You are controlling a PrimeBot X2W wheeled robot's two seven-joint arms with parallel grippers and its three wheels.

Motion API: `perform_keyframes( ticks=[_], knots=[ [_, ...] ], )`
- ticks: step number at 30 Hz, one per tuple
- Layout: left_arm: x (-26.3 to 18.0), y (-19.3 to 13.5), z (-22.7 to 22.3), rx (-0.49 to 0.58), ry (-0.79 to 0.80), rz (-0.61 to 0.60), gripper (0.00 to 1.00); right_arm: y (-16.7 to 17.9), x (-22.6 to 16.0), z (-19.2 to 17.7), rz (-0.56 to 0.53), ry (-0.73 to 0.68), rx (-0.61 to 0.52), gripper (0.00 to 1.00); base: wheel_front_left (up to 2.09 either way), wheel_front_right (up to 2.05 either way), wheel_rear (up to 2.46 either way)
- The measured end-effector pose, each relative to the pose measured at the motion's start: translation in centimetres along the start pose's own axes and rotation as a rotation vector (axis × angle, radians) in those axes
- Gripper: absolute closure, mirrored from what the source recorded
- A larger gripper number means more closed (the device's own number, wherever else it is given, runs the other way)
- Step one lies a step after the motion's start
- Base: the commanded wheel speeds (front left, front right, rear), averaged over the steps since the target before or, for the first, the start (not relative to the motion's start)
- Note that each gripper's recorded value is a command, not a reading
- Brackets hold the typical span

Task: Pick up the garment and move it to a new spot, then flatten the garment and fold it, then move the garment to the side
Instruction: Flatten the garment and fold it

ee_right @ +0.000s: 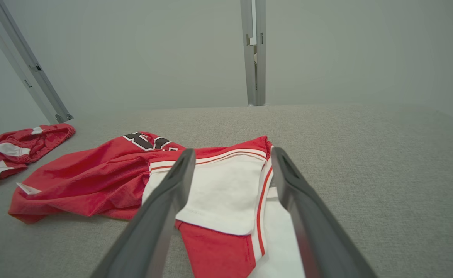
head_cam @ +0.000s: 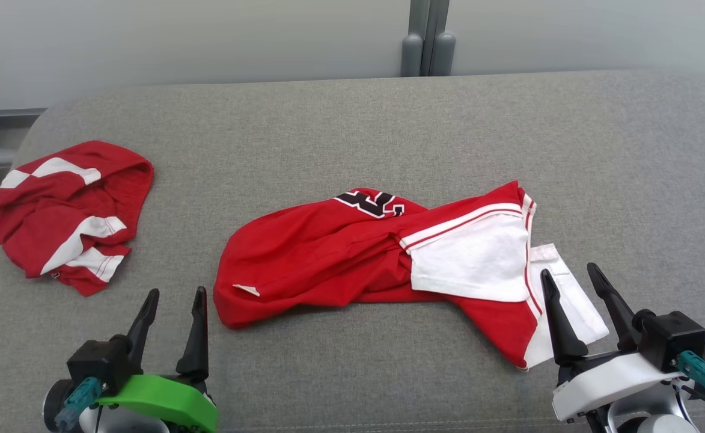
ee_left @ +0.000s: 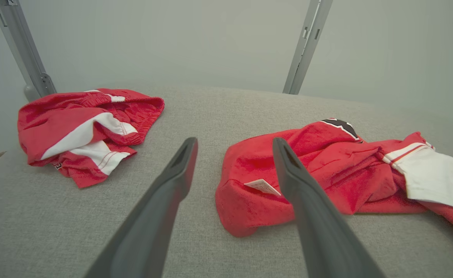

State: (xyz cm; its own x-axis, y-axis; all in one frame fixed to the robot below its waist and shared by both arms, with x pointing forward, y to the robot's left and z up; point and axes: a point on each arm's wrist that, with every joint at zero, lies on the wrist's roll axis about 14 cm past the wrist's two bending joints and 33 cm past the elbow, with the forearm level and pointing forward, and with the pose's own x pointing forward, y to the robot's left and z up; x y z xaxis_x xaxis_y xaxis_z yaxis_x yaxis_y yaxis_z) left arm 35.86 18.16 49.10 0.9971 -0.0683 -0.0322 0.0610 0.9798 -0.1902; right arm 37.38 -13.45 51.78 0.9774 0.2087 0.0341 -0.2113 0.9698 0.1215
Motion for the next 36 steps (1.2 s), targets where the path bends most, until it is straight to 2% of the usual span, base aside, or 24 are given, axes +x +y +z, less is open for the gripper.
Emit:
perform_keyframes(
  ticks=[10, 20, 21, 23, 24, 31, 36],
  knots=[
    [2.1, -1.6, -5.3, -0.130, 0.312, -0.099, 0.00, -0.1, 0.8, -1.0, 0.006, 0.033, 0.000, 0.00, 0.00, 0.00, 0.00],
    [5.3, -0.4, -8.4, -0.185, 0.463, -0.086, 0.00, -1.3, 1.1, -2.8, -0.022, 0.081, 0.012, 0.00, 0.00, 0.00, 0.00],
    [5.4, -0.4, -8.7, -0.188, 0.478, -0.085, 0.12, -1.5, 1.1, -3.0, -0.026, 0.084, 0.013, 0.00, 0.00, 0.00, 0.00],
    [5.6, -0.5, -9.4, -0.201, 0.500, -0.086, 0.53, -1.8, 1.2, -3.2, -0.033, 0.087, 0.012, 0.00, 0.00, 0.00, 0.00],
    [5.9, -0.5, -9.8, -0.205, 0.513, -0.085, 1.00, -2.1, 1.3, -3.3, -0.040, 0.090, 0.011, 0.00, 0.00, 0.00, 0.00],
    [6.4, -0.9, -10.8, -0.208, 0.539, -0.103, 1.00, -2.8, 1.4, -4.1, -0.052, 0.116, 0.009, 0.00, 0.00, 0.00, 0.00],
    [6.7, -1.1, -10.7, -0.198, 0.529, -0.112, 1.00, -2.6, 1.3, -4.8, -0.013, 0.171, -0.033, 0.00, 0.00, 0.00, 0.00]
  ],
)
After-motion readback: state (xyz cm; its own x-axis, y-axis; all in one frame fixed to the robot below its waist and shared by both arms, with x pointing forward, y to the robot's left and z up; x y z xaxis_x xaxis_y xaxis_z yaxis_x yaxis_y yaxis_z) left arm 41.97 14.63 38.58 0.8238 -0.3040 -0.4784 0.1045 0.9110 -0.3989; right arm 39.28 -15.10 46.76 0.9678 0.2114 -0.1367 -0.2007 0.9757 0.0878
